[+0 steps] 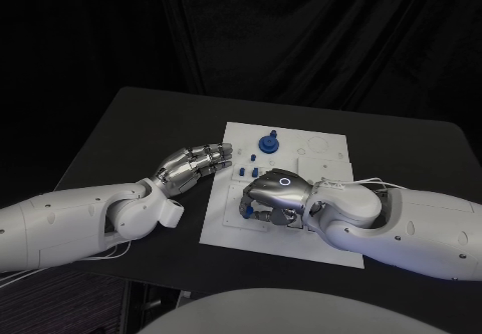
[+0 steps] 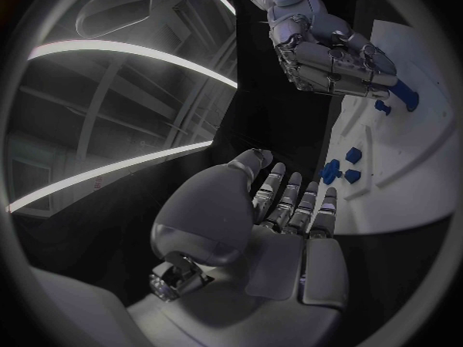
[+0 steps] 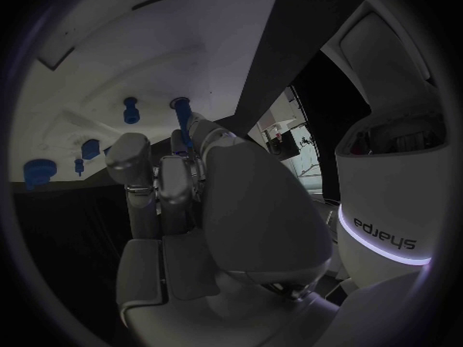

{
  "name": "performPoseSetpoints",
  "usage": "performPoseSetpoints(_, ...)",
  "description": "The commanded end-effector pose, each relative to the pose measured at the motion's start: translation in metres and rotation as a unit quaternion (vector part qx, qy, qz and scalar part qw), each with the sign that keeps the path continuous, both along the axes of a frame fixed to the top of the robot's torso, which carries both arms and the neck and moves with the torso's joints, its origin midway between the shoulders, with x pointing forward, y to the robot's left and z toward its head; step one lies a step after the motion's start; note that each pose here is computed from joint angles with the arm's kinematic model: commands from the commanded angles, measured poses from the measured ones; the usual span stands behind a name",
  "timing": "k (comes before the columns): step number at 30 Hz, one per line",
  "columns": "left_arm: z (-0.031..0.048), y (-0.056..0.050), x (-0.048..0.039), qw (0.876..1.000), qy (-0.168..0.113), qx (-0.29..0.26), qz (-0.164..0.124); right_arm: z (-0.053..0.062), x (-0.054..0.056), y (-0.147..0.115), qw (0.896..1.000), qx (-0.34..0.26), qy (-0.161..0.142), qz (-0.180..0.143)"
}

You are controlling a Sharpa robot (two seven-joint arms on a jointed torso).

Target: Assemble the parts on the task board

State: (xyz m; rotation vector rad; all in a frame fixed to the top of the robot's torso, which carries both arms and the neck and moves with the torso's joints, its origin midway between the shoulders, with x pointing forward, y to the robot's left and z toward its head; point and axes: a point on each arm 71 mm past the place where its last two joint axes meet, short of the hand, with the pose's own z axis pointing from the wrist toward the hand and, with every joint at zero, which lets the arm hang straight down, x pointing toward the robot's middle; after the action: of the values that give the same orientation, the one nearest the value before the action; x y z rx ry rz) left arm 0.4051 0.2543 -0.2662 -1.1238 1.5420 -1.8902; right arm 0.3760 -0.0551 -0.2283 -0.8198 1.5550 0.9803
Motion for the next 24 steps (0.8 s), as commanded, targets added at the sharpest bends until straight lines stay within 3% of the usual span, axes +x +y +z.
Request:
performPoseSetpoints(1,0.0007,-0.002,-0.0006,1.0,-0.001,-0.009,-0.006,-0.004,-0.001,-0.001,1.0,-0.006,0.0,-0.002)
performPoseSetpoints(15,-0.0002,-0.003,0.0003,1.0,0.001,-0.009,-0.008,-0.007,0.0,-0.001,1.0,-0.004,0.001,-0.011)
performPoseSetpoints(24,-0.0009,-0.003,0.0009,1.0,0.002,-0.008,-0.009,-0.015,-0.003,0.001,1.0,-0.016,0.014,-0.015)
